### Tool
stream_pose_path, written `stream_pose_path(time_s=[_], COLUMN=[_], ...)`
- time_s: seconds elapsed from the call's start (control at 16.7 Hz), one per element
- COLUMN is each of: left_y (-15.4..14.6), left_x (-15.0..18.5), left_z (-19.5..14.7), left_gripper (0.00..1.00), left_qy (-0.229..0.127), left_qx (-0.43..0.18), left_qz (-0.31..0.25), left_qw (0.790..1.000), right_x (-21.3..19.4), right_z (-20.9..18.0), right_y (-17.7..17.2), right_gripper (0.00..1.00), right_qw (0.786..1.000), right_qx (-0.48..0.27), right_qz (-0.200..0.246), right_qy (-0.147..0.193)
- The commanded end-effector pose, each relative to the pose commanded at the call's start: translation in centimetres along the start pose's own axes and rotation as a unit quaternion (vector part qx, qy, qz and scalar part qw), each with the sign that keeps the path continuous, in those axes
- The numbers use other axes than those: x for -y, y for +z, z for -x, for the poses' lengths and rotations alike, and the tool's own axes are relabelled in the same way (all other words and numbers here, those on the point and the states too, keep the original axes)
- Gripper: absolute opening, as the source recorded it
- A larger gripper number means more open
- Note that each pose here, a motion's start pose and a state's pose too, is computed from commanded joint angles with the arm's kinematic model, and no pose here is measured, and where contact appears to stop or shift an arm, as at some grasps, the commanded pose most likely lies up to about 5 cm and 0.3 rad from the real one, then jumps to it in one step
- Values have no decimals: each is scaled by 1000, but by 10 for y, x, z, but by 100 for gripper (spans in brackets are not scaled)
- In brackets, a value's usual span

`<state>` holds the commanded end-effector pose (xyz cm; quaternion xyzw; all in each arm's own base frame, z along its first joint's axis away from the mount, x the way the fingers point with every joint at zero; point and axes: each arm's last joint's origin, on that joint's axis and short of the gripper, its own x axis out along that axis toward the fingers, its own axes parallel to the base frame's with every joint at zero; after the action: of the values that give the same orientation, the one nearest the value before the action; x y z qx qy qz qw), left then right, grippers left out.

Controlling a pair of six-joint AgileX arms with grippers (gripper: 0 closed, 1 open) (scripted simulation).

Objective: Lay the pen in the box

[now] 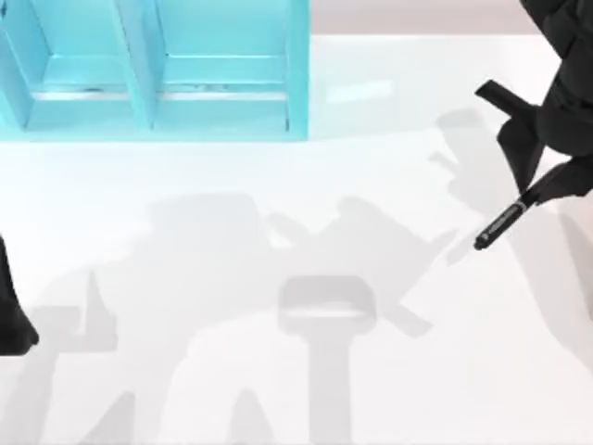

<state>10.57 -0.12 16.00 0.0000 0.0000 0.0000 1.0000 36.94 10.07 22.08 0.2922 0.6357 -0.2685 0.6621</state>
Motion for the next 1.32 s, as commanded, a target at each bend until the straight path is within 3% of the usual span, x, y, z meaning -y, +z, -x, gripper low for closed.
stream_pose_path(time_s=[0.3, 0.48, 0.6, 0.84, 1.32], left_y=[0, 0, 0, 0, 0], left_x=[0, 0, 0, 0, 0], left_z=[0, 0, 0, 0, 0], left_gripper=[100, 100, 100, 100, 100], left_qy=[0, 0, 0, 0, 0], left_qx=[0, 0, 0, 0, 0], left_qz=[0, 0, 0, 0, 0], left_qw=[1000, 1000, 1000, 1000, 1000], right_x=[112, 191, 229, 261, 246], right_z=[8, 17, 23, 30, 14], right_y=[127, 171, 183, 189, 184], right_gripper=[0, 0, 0, 0, 0], right_qw=[980, 955, 940, 928, 930], right_qx=[2, 6, 9, 14, 9], right_qz=[-197, -297, -339, -371, -368], right_qy=[-17, -18, -16, -11, -21])
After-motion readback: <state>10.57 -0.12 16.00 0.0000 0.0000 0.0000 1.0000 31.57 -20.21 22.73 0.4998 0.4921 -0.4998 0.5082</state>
